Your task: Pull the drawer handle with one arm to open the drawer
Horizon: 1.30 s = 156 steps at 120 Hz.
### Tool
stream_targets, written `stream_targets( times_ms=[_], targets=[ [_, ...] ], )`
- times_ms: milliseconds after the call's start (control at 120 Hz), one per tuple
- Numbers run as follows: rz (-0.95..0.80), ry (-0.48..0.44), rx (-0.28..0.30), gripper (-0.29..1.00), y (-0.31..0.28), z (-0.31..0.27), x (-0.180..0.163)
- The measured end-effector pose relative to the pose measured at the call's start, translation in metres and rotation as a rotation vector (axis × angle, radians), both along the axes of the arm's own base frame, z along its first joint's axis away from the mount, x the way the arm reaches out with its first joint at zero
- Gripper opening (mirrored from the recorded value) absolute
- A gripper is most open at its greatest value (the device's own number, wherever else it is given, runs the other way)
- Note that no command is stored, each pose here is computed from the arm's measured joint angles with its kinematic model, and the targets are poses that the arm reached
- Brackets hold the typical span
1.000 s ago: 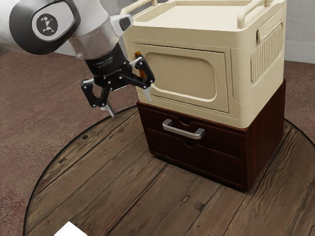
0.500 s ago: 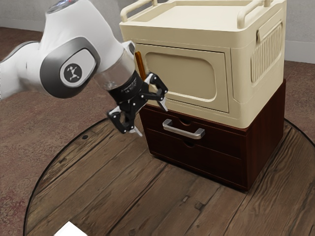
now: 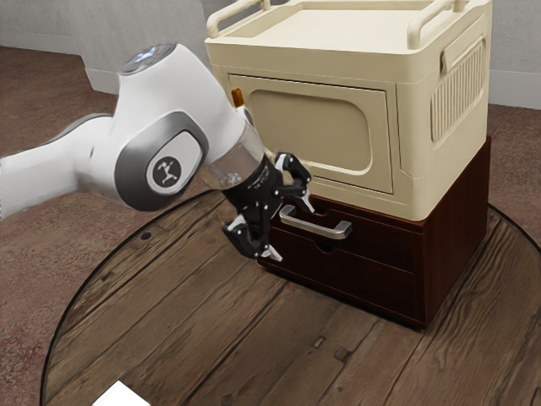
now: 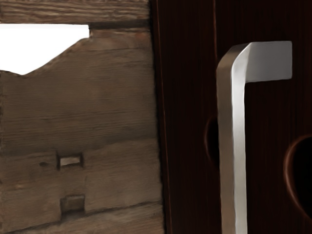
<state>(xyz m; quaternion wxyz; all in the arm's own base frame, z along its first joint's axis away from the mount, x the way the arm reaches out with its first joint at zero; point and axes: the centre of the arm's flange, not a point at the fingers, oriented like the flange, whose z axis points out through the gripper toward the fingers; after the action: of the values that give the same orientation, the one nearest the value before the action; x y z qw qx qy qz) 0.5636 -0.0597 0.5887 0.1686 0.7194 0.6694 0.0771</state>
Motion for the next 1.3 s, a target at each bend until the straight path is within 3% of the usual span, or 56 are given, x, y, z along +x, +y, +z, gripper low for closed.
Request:
stream_targets(
  times_ms=[833,1017,1300],
  targets=[
    [0.184,0.017,-0.045,0.63,0.010,-0.035,0.022],
    [0.203,0.008,-0.055,0.49,0.013,-0.028,0.021],
    [0.220,0.023,-0.059,0.10,0.015,-0.027,0.019]
  ],
)
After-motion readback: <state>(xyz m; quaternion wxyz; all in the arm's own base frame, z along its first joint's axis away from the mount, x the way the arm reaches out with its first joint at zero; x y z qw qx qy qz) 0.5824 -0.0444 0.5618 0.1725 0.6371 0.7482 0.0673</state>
